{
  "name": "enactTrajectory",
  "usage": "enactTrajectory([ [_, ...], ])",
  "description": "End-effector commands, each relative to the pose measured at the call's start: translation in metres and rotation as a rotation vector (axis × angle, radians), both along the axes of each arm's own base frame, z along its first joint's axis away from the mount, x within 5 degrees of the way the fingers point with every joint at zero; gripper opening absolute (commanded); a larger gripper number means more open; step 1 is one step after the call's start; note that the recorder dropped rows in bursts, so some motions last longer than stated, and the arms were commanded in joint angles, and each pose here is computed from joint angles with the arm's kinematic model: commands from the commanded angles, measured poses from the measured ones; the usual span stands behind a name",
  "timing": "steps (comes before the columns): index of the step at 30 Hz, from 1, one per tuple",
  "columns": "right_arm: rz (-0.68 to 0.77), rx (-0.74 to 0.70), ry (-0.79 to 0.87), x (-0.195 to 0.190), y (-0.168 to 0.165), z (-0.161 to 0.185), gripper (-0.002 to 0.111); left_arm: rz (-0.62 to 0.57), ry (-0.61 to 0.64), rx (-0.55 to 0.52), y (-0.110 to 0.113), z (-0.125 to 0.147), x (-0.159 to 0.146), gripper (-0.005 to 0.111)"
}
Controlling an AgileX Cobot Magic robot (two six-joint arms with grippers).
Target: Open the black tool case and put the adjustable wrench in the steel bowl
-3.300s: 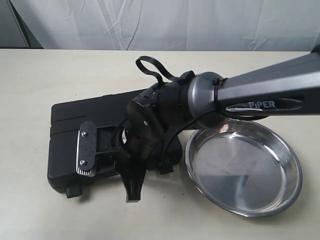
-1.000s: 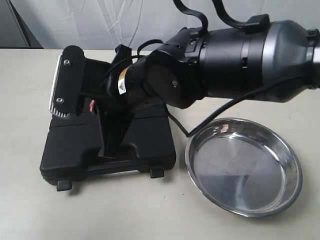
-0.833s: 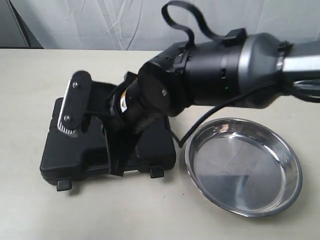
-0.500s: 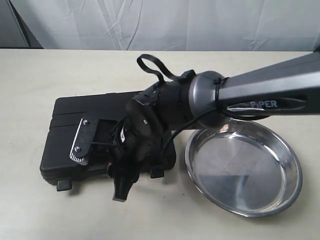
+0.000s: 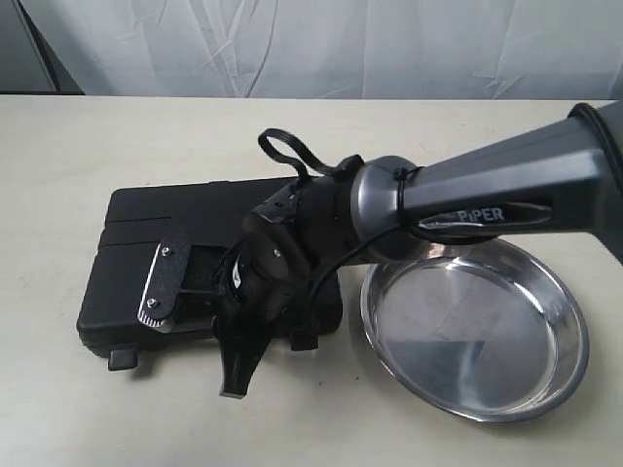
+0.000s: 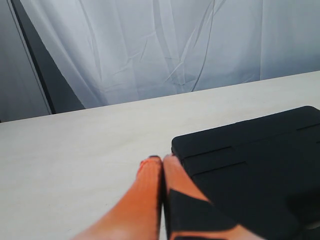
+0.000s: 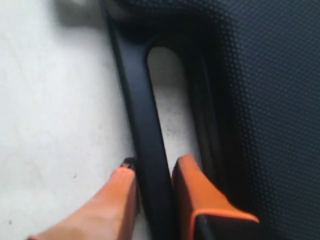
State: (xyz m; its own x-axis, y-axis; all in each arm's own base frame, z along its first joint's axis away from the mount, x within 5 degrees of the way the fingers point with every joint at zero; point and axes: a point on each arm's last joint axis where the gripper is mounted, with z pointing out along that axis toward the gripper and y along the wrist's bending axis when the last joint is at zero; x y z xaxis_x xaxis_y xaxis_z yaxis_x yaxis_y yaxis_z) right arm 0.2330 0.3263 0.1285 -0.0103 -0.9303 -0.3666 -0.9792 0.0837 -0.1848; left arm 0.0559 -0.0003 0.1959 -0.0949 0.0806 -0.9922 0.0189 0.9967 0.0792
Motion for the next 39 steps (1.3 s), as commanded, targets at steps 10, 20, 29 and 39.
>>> enactTrajectory([
  [10, -0.015, 0.074, -0.041, -0.002, -0.004, 0.043, 0.0, -0.001, -0.004, -0.003, 0.0, 0.001, 0.0, 0.0],
  [20, -0.051, 0.117, 0.002, -0.008, -0.006, 0.059, 0.0, -0.001, -0.004, -0.003, 0.0, 0.001, 0.0, 0.0],
  [29, -0.124, 0.121, 0.148, -0.013, 0.0, 0.037, 0.0, -0.001, -0.004, -0.003, 0.0, 0.001, 0.0, 0.0],
  [39, -0.179, 0.171, 0.22, -0.016, 0.004, 0.037, 0.0, -0.001, -0.004, -0.003, 0.0, 0.001, 0.0, 0.0],
])
